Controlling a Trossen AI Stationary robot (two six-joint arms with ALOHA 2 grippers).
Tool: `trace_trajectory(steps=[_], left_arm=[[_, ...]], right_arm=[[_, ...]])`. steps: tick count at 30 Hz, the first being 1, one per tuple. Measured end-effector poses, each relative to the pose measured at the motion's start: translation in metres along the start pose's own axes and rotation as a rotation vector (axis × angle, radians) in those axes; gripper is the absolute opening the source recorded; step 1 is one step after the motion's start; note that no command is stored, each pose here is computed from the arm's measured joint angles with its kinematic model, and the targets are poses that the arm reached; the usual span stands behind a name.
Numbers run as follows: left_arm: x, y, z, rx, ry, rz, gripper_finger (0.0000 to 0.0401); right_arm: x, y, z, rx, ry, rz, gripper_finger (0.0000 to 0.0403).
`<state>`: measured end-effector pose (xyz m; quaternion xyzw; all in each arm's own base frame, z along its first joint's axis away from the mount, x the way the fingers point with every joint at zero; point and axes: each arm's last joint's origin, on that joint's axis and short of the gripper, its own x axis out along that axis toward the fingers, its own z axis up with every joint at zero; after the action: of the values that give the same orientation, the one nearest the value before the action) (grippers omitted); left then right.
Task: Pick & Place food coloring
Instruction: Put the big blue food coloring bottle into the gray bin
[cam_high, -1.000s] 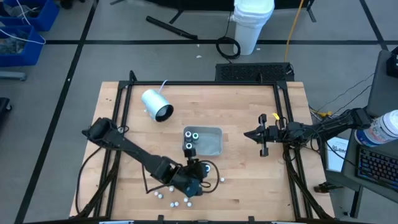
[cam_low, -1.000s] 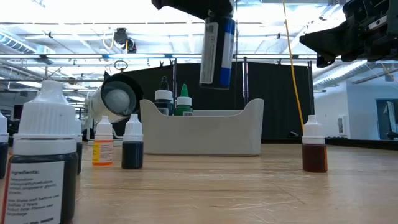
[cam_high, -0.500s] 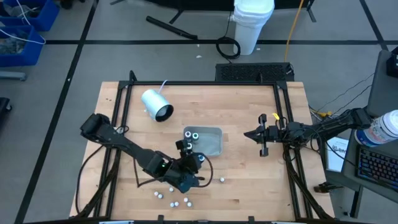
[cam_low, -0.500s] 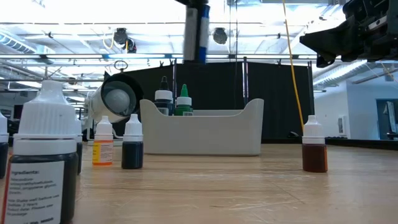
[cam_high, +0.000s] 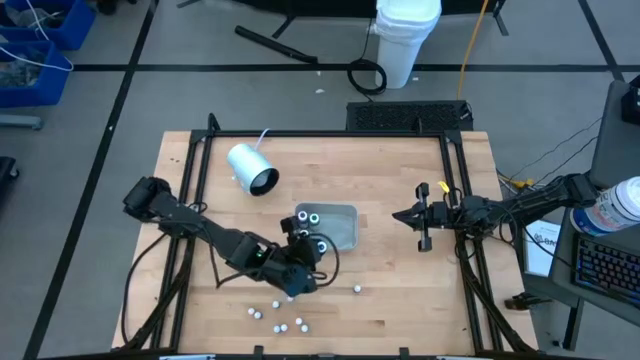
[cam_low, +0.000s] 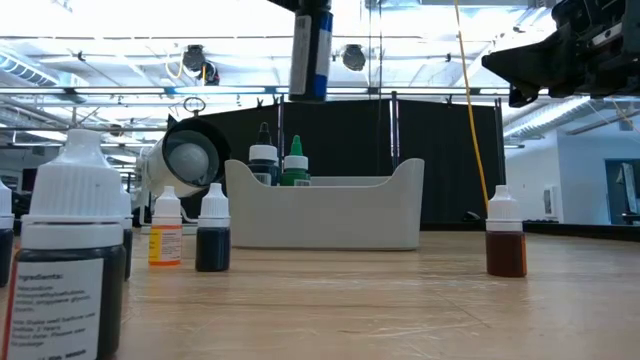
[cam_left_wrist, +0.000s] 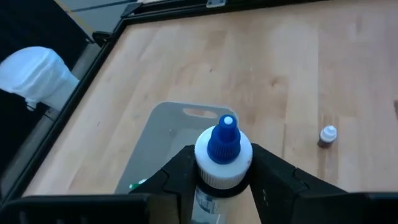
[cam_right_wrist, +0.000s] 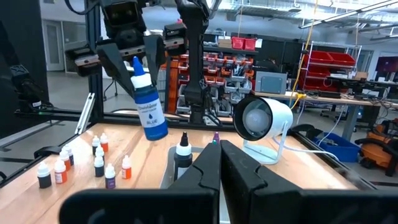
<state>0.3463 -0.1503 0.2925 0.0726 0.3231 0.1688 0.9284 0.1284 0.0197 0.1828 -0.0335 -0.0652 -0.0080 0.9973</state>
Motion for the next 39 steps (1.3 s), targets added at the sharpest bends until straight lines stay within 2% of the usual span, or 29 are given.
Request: trace_trajectory(steps=[5,11,18,22,26,32,39], left_arm=[[0.010,0.000,0.002,-0.019,-0.020,0.017,0.0145],[0.025,-0.002,-0.011,-0.162,-0.091,0.044,0.0122],[0.033,-0.004,-0.031,-0.301,-0.079,0.077,0.0143],[0.032,-0.005,-0.032,-0.373,-0.093,0.088,0.0131],[0.030,-0.007,-0.033,-0.401,-0.101,0.092,0.0122],[0.028,-0.012,-0.037,-0.434,-0.115,0.112,0.0137],[0.038,-0.023,-0.047,-0.453,-0.102,0.134,0.0122]], right_arm=[[0.000,0.000,0.000,-0.002,-0.002,0.000,0.0000],[0.000,0.000,0.000,-0.004,-0.002,0.000,0.0000],[0.000,0.000,0.000,-0.004,-0.002,0.000,0.0000],[0.000,0.000,0.000,-0.004,-0.002,0.000,0.0000],[0.000,0.000,0.000,-0.004,-0.002,0.000,0.0000],[0.000,0.000,0.000,-0.004,-0.002,0.000,0.0000],[0.000,0.000,0.000,-0.004,-0.002,0.000,0.0000]])
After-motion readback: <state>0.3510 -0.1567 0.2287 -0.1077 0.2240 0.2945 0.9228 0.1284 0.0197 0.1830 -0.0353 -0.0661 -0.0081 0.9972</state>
